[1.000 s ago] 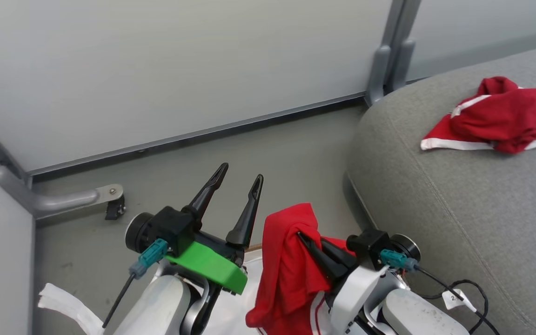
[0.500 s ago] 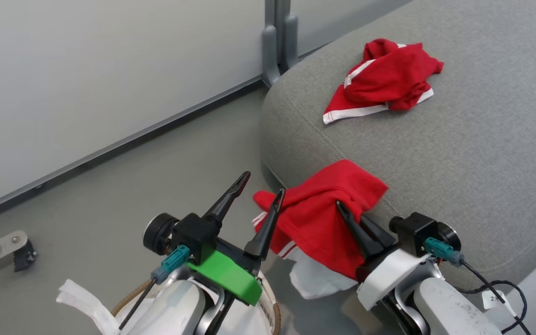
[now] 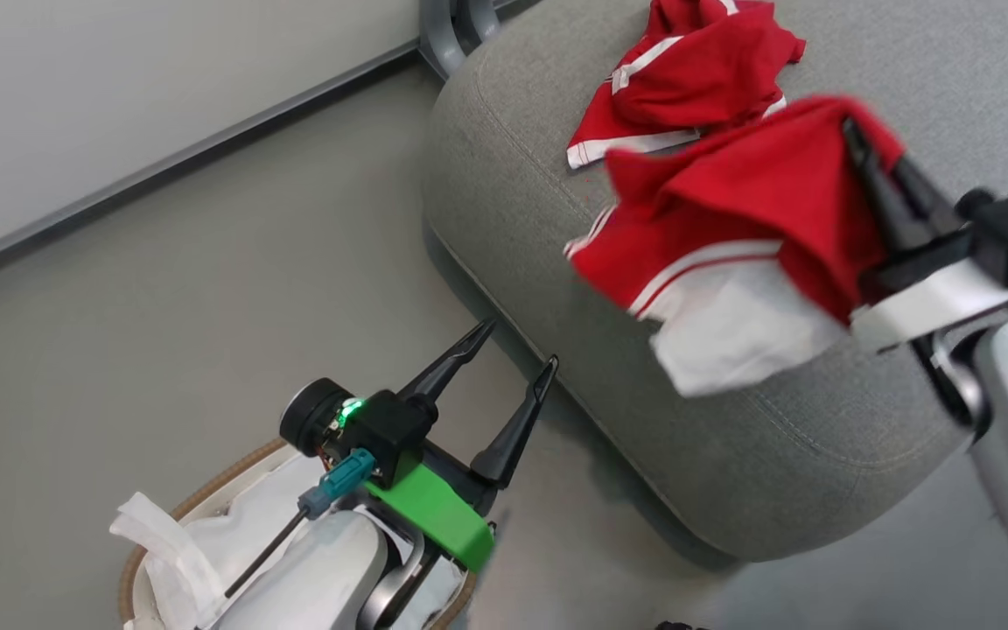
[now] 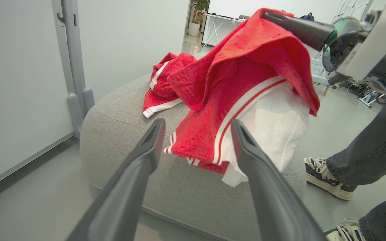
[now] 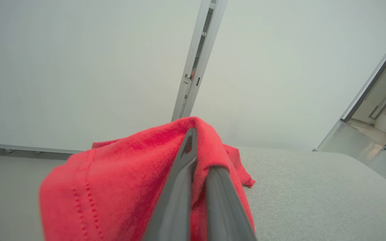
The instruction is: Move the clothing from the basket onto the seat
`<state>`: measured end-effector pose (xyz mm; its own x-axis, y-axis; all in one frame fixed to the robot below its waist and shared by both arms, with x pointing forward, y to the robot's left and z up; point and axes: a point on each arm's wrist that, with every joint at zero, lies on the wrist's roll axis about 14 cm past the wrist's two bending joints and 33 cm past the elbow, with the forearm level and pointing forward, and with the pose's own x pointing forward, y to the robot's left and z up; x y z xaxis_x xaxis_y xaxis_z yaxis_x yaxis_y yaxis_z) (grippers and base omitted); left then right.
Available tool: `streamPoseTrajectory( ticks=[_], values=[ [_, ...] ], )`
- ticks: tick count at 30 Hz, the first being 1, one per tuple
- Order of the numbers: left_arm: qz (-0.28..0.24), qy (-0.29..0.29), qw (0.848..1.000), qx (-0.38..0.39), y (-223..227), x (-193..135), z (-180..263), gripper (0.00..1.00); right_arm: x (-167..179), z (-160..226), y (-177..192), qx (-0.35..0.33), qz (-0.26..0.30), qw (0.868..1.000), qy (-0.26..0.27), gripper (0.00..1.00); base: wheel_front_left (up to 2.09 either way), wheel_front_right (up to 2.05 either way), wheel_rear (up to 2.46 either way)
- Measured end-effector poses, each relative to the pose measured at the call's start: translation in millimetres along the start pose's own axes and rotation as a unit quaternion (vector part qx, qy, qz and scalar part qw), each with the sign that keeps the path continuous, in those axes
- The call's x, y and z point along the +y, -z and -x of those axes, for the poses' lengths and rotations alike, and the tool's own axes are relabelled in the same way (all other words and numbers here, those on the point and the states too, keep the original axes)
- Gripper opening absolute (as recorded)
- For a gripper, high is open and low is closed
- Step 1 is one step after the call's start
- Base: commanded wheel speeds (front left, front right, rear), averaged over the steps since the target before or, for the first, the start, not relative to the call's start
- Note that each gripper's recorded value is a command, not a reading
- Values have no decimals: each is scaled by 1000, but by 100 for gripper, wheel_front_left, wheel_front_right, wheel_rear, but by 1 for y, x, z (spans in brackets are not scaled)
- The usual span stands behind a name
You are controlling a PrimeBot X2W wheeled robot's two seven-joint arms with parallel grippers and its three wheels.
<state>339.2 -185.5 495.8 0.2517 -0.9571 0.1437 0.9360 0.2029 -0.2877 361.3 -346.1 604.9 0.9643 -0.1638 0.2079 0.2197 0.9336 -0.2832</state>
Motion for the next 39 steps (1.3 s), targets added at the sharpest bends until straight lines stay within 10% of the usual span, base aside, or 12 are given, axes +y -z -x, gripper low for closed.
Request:
streamPoseTrajectory(
  ticks=[18, 27, 39],
  values=[
    [20, -39, 999, 5, 33, 75, 20, 100, -99, -140, -42, -26, 191, 977, 88, 0, 0, 0, 0],
    [35, -83, 996, 18, 58, 117, 46, 100, -80, -163, 82, 106, 151, 977, 110, 0, 0, 0, 0],
    [65, -154, 985, 53, 100, 157, 91, 100, -31, -103, 245, 292, 82, 945, 120, 0, 0, 0, 0]
  ],
)
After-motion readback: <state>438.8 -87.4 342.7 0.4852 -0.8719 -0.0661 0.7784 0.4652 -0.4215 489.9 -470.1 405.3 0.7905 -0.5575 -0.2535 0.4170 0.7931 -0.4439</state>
